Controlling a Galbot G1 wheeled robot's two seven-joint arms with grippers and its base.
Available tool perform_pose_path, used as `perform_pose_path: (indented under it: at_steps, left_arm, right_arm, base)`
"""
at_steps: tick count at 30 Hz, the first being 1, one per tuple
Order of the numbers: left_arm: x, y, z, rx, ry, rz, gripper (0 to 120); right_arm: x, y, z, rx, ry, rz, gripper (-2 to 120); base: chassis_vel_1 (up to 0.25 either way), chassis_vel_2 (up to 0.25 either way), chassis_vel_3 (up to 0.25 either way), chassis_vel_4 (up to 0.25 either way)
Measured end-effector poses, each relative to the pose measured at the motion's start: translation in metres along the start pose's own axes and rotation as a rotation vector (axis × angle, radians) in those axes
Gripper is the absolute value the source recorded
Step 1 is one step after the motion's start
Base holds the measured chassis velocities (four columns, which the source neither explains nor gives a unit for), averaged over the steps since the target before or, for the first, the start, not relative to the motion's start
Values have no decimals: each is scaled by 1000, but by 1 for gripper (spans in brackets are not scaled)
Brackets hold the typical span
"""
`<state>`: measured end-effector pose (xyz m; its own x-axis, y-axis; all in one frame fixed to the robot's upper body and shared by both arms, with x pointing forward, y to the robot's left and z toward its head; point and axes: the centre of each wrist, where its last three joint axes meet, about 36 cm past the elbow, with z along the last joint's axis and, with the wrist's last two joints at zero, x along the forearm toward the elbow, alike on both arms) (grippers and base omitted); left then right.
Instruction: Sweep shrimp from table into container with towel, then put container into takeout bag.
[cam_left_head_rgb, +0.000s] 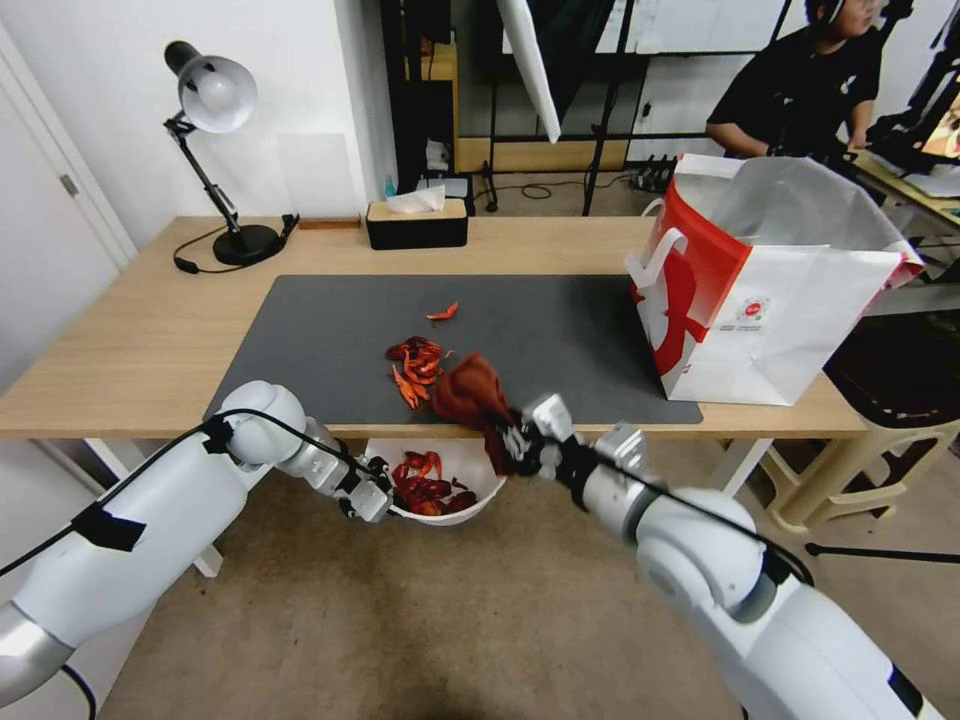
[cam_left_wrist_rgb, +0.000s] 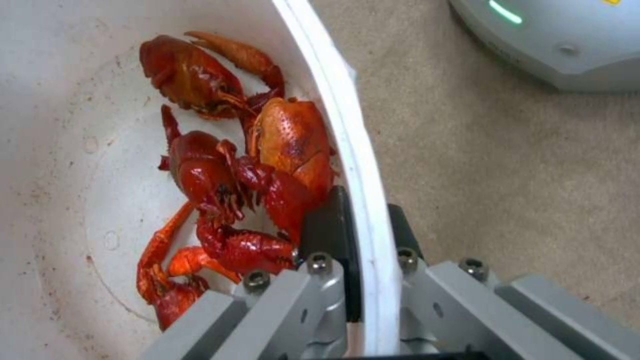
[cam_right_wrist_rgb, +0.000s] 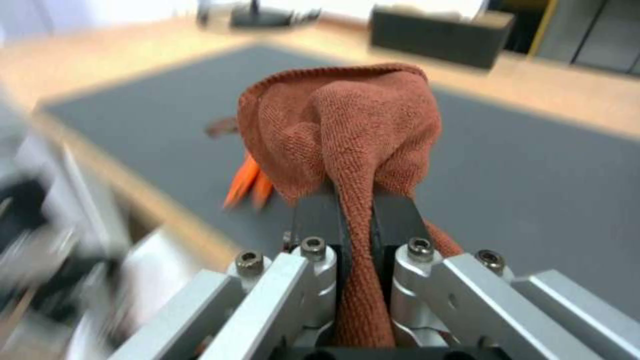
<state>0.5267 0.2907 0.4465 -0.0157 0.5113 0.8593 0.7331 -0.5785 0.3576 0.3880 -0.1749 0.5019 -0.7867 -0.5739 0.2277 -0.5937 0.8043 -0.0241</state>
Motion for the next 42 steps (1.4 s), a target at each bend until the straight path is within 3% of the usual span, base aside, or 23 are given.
perform_pose_path:
  at_steps: [8,16,17,19,31,42]
  left_arm:
    - [1,-5,0,4,0,1,0]
    - [0,-9,2,9,-2,2,0]
    - [-1,-12,2,9,-4,3,0]
    - [-2,-15,3,13,-6,7,0]
    - [-3,-17,9,17,-9,0,0]
    - [-1,-18,11,19,-8,0,0]
  right_arm:
    - [-61,-45,-24,-43,-127,97,3]
    - [-124,-76,-24,-7,-78,175,3]
    - [-163,-92,-15,3,-39,207,3]
    - [-182,-101,-12,14,-15,215,3]
    - [-233,-121,-19,8,57,204,3]
    - [-249,-120,-13,21,145,103,3]
  base:
    - [0,0,0,0]
    - [0,0,0,0]
    - [0,0,0,0]
    - [0,0,0,0]
    - [0,0,0,0]
    - [0,0,0,0]
